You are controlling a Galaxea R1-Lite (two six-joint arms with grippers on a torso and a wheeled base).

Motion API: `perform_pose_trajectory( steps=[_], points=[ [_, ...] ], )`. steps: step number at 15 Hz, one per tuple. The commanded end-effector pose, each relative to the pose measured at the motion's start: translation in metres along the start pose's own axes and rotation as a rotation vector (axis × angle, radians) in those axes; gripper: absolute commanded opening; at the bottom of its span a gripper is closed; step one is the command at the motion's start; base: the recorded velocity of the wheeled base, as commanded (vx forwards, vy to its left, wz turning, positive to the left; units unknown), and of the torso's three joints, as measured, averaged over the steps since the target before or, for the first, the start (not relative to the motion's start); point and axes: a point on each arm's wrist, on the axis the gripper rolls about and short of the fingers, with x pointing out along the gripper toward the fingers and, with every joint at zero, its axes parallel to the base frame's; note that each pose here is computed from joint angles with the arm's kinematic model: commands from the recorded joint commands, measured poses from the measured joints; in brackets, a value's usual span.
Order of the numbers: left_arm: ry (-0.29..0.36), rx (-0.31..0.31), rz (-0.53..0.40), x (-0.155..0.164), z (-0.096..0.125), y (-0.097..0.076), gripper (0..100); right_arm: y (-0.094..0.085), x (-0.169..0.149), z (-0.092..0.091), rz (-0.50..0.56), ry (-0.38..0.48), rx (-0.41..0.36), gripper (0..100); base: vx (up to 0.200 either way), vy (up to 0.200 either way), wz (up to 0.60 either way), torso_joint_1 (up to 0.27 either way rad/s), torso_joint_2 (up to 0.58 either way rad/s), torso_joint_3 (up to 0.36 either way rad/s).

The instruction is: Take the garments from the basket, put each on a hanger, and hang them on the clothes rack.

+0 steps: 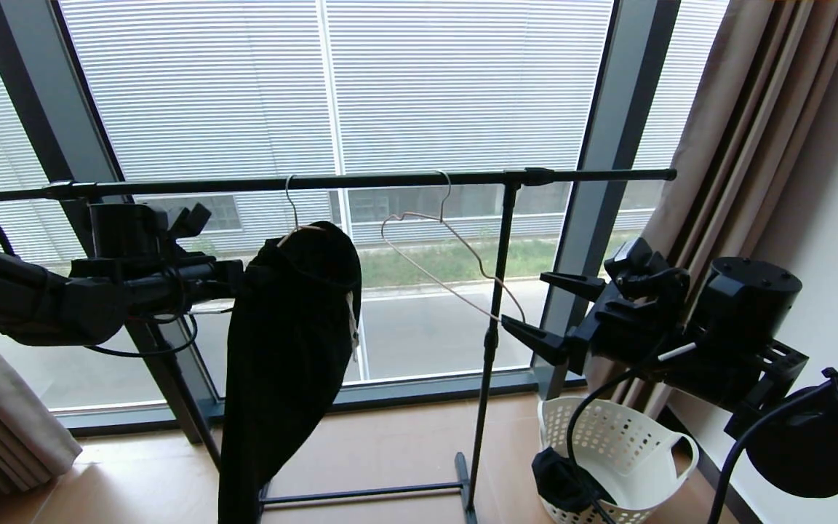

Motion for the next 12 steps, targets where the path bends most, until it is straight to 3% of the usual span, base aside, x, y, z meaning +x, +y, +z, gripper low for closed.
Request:
perform_pose_trajectory(
  steps=[1,3,5,6,9,12],
  points=[
    [-0.04,0.063,-0.006,-0.052,0.01,-0.022,100,0.004,-0.01,0.004,0.0,-0.006,-0.005,100,0.0,0.0,0.0,0.0,0.0,0.0],
    [-0.036,0.145,-0.005,-0.097,-0.002,-0.04,100,0.02,-0.036,0.012,0.01,-0.011,-0.009,100,0.0,0.0,0.0,0.0,0.0,0.0],
    [-0.029,0.158,-0.006,-0.107,-0.008,-0.044,100,0.026,-0.045,0.015,0.015,-0.017,-0.012,100,0.0,0.0,0.0,0.0,0.0,0.0],
    [-0.008,0.221,-0.006,-0.152,-0.034,-0.061,100,0.052,-0.086,0.014,-0.023,-0.002,-0.012,100,0.0,0.0,0.0,0.0,0.0,0.0],
    [0.011,0.231,-0.03,-0.196,-0.049,-0.084,100,0.074,-0.124,0.007,-0.063,0.014,-0.016,100,0.0,0.0,0.0,0.0,0.0,0.0],
    [0.001,0.24,-0.039,-0.241,-0.069,-0.101,100,0.085,-0.159,0.009,-0.135,0.013,-0.042,100,0.0,0.0,0.0,0.0,0.0,0.0]
  ],
)
